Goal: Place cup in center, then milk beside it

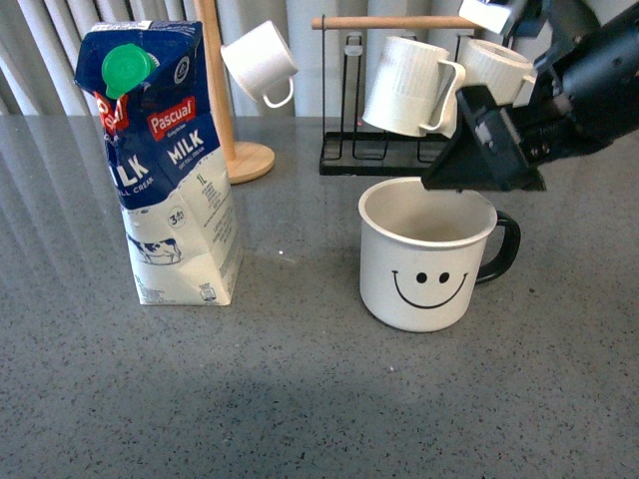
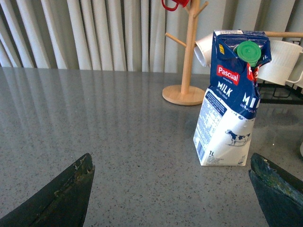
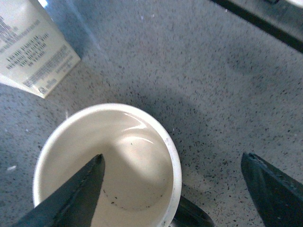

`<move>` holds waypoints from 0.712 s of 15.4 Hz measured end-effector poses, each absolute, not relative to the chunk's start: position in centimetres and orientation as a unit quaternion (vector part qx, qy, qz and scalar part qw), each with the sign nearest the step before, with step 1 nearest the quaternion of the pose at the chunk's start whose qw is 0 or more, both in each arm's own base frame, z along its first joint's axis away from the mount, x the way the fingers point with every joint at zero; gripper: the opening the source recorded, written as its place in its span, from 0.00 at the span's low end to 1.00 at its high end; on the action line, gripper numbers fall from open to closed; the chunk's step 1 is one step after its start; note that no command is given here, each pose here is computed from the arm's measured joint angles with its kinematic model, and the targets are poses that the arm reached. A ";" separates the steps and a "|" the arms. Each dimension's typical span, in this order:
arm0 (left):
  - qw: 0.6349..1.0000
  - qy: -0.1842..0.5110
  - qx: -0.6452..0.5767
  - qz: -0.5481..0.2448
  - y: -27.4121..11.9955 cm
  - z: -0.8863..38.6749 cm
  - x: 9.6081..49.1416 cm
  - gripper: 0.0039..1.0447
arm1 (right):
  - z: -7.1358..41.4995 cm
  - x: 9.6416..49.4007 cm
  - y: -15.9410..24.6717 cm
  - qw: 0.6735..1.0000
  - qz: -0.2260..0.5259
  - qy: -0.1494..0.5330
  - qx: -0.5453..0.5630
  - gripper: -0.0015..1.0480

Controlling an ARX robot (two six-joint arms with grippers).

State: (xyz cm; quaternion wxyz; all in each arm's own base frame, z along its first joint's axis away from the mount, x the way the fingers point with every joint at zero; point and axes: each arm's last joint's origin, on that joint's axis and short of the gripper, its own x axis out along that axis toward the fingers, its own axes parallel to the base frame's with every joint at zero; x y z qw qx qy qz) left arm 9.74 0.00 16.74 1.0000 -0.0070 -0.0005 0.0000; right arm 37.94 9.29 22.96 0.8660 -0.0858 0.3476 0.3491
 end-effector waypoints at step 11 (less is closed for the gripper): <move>1.000 0.000 -0.007 0.000 0.0 16.7 9.7 0.94 | 30.3 21.8 0.1 0.974 0.219 0.000 0.060 0.94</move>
